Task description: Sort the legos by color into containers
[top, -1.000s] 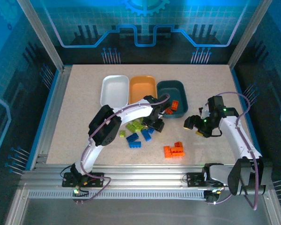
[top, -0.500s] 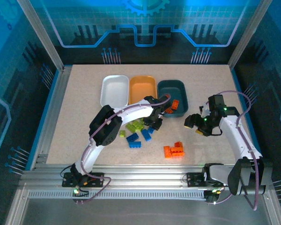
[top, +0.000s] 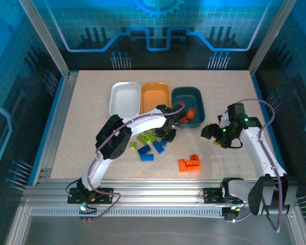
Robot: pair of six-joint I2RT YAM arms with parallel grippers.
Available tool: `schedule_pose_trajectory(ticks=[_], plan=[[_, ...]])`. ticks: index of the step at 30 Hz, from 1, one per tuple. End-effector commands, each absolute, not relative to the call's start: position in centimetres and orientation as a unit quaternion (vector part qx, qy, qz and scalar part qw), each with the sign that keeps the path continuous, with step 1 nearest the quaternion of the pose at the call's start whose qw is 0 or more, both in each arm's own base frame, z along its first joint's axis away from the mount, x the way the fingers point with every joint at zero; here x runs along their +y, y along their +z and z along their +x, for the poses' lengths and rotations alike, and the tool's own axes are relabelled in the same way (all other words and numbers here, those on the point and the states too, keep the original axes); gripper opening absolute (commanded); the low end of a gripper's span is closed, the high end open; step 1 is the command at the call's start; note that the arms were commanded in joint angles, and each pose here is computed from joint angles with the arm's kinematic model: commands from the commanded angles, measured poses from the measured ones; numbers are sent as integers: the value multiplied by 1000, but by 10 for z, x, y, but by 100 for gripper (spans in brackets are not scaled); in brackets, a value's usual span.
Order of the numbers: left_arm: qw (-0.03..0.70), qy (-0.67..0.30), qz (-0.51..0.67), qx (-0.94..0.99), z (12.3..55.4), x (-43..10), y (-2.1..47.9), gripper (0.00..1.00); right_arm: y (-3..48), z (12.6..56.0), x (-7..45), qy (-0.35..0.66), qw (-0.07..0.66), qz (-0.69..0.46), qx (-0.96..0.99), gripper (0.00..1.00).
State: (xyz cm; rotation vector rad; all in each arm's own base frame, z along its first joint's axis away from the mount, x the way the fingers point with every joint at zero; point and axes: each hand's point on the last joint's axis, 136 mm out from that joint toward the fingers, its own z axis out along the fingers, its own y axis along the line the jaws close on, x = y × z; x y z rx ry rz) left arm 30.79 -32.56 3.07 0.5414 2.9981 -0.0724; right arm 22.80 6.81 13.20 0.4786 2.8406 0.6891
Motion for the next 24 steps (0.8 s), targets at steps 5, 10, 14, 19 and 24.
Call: schedule_pose_trajectory(ticks=[5,10,14,19,24], plan=[[110,-74,140,981,312,-324,114,30,137,234,72,250,94,165,949,71],[144,-85,114,979,345,-308,144,30,136,238,73,252,94,159,950,71],[163,-83,80,980,394,-290,156,30,134,236,77,252,85,153,952,71],[173,-78,72,979,445,-288,151,30,132,229,87,246,73,137,957,71],[151,-60,58,985,468,-279,117,31,134,218,93,219,62,109,968,72]])
